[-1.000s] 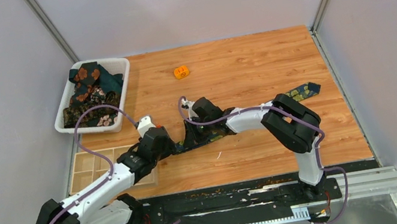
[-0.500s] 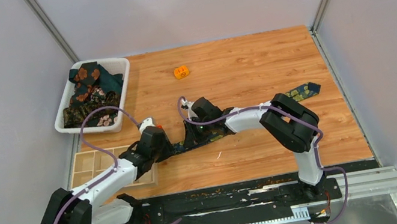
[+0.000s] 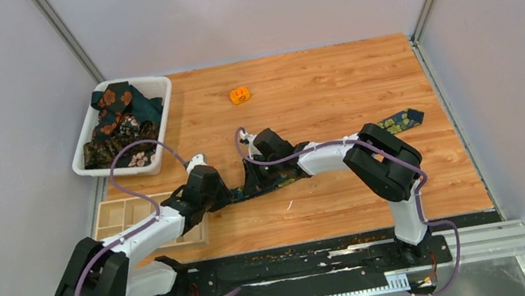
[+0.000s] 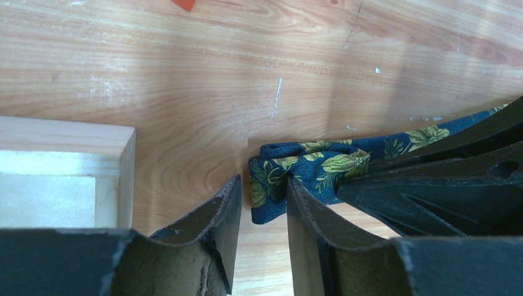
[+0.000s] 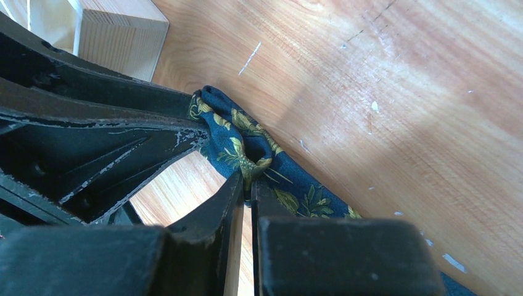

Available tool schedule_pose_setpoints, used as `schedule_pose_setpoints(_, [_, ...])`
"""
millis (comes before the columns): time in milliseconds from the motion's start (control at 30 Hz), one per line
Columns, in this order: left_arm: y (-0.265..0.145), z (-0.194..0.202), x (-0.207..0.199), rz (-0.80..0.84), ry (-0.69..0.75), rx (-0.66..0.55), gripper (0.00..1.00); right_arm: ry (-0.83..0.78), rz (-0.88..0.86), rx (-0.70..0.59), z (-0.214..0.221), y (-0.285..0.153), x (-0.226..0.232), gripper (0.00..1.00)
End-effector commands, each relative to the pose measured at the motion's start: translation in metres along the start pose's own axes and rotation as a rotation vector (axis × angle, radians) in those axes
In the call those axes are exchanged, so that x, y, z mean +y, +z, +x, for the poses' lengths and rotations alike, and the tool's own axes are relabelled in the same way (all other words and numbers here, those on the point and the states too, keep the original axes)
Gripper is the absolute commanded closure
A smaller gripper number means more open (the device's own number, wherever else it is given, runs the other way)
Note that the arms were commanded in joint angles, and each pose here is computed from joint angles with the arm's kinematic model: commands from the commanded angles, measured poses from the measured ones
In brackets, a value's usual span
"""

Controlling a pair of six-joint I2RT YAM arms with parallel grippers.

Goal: Roll the ties
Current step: Roll the tie at the center of the board.

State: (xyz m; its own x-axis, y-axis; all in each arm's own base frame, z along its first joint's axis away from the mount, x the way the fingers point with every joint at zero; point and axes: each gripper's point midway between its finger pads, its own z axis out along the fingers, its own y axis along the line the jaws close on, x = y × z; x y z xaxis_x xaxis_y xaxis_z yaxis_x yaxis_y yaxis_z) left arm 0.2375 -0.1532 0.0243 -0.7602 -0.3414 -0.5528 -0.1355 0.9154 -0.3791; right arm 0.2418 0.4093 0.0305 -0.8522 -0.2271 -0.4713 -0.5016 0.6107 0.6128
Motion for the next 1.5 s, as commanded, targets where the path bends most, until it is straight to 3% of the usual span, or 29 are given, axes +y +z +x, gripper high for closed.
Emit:
schedule_pose_setpoints(0, [0.008,0.007,0.007,-0.010,-0.001,0.015,0.62,-0.013,0.007,-0.004,-0.004,0.003,-0.002,0.98])
schedule_pose_setpoints(233, [0.007,0.011,0.006,0.013,-0.003,0.025,0.86,-0.015,0.008,-0.006,-0.007,0.001,0.001,0.98])
schedule_pose_setpoints(333, [0.005,0.009,0.005,0.015,0.002,0.021,0.97,-0.027,0.001,-0.022,-0.017,-0.004,0.009,0.93])
schedule_pose_setpoints(500, [0.001,0.007,0.005,0.003,0.002,0.024,1.00,-0.058,0.003,-0.036,-0.033,-0.020,0.025,0.72])
schedule_pose_setpoints(600, [-0.002,0.004,0.004,0.000,-0.002,0.022,1.00,-0.078,0.018,-0.056,-0.043,-0.029,0.036,0.70])
schedule_pose_setpoints(800, [-0.009,-0.002,0.003,-0.012,-0.014,0.011,1.00,-0.105,0.004,-0.059,-0.044,-0.026,0.055,0.81])
schedule_pose_setpoints(1000, [-0.015,-0.005,0.003,-0.014,-0.022,0.000,1.00,-0.083,0.027,-0.015,-0.031,-0.003,0.044,0.93])
schedule_pose_setpoints(1467, [-0.027,-0.016,-0.004,0.003,-0.043,-0.024,1.00,-0.053,0.082,0.041,-0.008,0.021,0.016,0.98])
